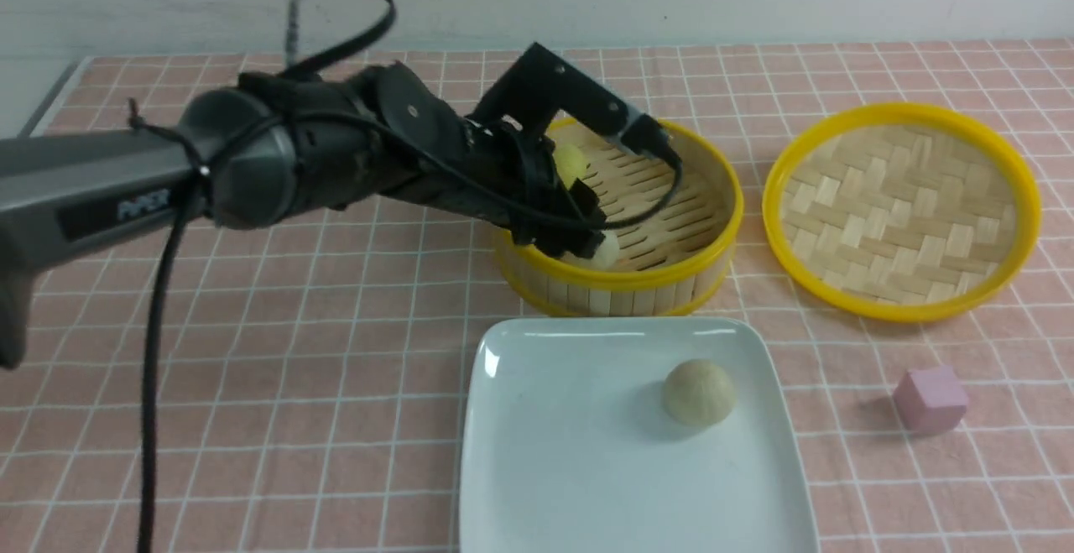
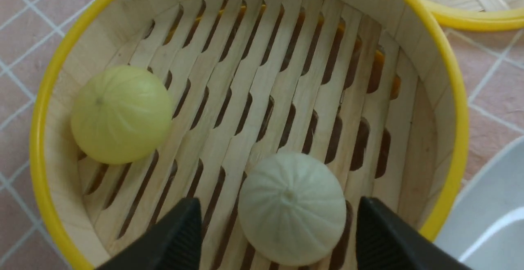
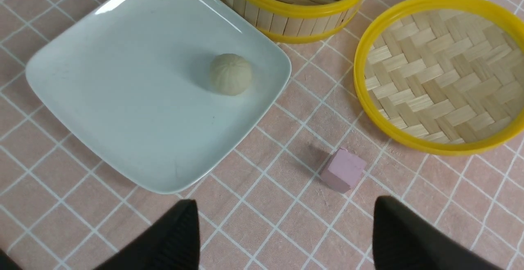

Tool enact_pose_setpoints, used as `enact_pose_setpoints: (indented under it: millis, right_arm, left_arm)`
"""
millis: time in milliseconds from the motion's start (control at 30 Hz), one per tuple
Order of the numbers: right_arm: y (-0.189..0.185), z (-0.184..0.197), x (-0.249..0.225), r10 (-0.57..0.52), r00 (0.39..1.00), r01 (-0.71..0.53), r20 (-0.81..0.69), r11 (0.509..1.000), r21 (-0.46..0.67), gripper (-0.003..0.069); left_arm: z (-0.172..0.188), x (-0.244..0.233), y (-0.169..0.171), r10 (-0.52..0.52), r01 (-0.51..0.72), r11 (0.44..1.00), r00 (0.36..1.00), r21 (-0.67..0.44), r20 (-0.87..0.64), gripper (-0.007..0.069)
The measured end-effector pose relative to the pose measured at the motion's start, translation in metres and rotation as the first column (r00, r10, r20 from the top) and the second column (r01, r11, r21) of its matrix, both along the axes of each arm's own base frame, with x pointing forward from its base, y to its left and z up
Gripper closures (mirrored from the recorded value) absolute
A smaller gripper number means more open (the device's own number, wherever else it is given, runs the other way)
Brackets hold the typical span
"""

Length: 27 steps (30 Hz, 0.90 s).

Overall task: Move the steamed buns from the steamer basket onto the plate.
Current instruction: Use the left arm to grab the steamed stuffed bun that is closest to it, then use the left arm to put the steamed stuffed bun into the plate

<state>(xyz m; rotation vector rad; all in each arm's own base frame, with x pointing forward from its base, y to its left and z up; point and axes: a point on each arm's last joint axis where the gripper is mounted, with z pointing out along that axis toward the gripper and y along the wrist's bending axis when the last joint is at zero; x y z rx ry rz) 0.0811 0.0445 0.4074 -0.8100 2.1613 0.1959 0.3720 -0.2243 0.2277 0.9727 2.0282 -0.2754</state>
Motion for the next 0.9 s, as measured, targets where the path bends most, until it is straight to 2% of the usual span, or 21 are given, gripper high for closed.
enact_pose_setpoints:
  millis: [133,433,567,667,733,767,833,900]
  right_arm:
    - [0.0,-0.002,-0.002,0.003,1.0,-0.003,-0.024,1.0,-0.011,0.0109]
    - [-0.001,-0.003,-0.002,0.005,0.999,-0.005,-0.037,1.0,-0.017,0.0109]
    - [-0.001,-0.003,-0.003,0.005,0.999,-0.006,-0.038,1.0,-0.017,0.0109]
    - [-0.001,-0.003,-0.003,0.005,0.999,-0.006,-0.038,1.0,-0.017,0.011]
    - [0.0,-0.003,-0.003,0.007,0.999,-0.008,-0.043,1.0,-0.014,0.011]
    - [0.0,-0.003,-0.003,0.007,0.999,-0.008,-0.043,1.0,-0.013,0.011]
    - [0.0,-0.003,-0.003,0.011,0.999,-0.011,-0.046,1.0,-0.008,0.0111]
    - [0.001,-0.003,-0.004,0.015,0.999,-0.015,-0.049,1.0,-0.001,0.0111]
  left_arm:
    - [-0.008,0.002,-0.01,0.008,-0.008,1.0,0.999,0.008,0.044,0.0119]
    - [-0.029,0.009,-0.013,0.03,-0.032,0.999,0.998,0.025,0.046,0.0123]
    - [-0.041,0.011,-0.014,0.03,-0.031,0.999,0.999,0.04,0.025,0.0167]
    - [-0.043,0.012,-0.014,0.036,-0.037,0.999,0.999,0.039,0.022,0.0225]
    - [-0.042,0.013,-0.014,0.058,-0.058,0.998,0.998,0.025,0.037,0.0344]
    - [-0.042,0.014,-0.014,0.061,-0.062,0.998,0.997,0.023,0.04,0.0355]
    - [-0.04,0.016,-0.013,0.093,-0.093,0.996,0.994,-0.001,0.053,0.0496]
    - [-0.039,0.016,-0.013,0.115,-0.114,0.993,0.992,-0.023,0.051,0.0575]
